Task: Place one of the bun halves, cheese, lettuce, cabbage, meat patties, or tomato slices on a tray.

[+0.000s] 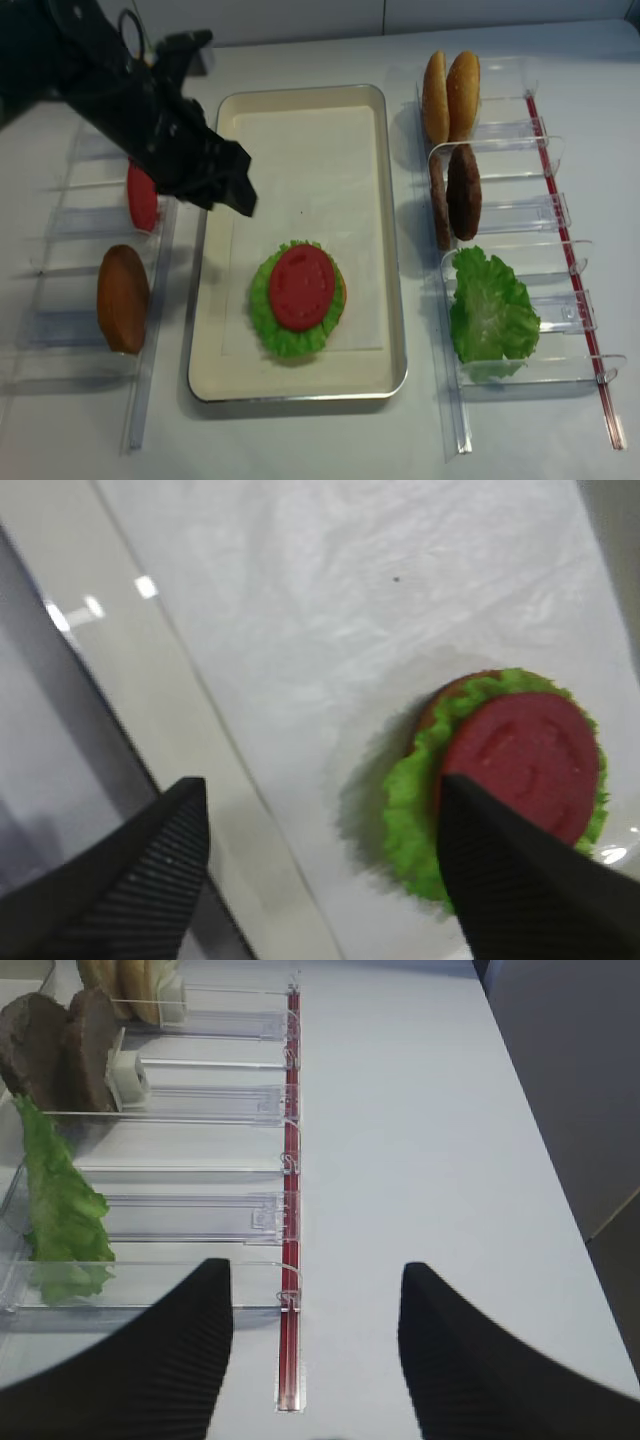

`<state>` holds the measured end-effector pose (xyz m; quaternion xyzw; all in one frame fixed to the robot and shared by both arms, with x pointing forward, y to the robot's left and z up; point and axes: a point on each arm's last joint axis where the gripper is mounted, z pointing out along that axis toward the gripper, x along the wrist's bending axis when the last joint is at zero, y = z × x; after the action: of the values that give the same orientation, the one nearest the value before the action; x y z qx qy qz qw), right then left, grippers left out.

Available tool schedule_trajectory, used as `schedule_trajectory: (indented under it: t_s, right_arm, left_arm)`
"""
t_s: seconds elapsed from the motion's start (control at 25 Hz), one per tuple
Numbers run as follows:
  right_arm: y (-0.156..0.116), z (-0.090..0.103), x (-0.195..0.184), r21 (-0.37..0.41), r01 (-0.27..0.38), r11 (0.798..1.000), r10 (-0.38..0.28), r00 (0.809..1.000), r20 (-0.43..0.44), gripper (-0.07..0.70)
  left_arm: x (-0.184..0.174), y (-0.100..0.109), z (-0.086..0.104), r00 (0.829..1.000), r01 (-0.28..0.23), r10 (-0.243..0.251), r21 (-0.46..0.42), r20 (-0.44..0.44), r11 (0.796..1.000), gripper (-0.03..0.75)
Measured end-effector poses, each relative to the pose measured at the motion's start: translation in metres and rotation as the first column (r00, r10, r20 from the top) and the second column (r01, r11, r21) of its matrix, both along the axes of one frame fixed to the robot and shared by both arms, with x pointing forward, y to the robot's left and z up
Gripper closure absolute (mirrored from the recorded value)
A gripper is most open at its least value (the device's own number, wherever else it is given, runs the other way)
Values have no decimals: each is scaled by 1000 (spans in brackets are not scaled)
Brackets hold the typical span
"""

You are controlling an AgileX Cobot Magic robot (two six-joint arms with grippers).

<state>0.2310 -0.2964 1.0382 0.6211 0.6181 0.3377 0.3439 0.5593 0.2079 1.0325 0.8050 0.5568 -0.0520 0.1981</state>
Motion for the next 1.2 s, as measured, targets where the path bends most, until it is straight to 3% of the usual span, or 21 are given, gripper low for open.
schedule_trajectory:
  t_s: [0.2,0.52,0.88,1.2]
  right_arm:
    - [0,0,0,0,0,1000,0,1000,0,230]
    - [0,0,0,2,1,1000,-1,1000,0,230]
    - [-1,0,0,0,8,1000,-8,1000,0,230]
    - [-1,0,0,3,10,1000,-10,1000,0,230]
  left_arm:
    - [8,12,16,999,-43,40,145,20,989,243]
    - [5,29,21,997,-71,75,320,1,945,243]
    - [-24,37,73,982,-144,99,301,159,943,243]
    - [-66,47,123,942,-198,109,262,318,945,243]
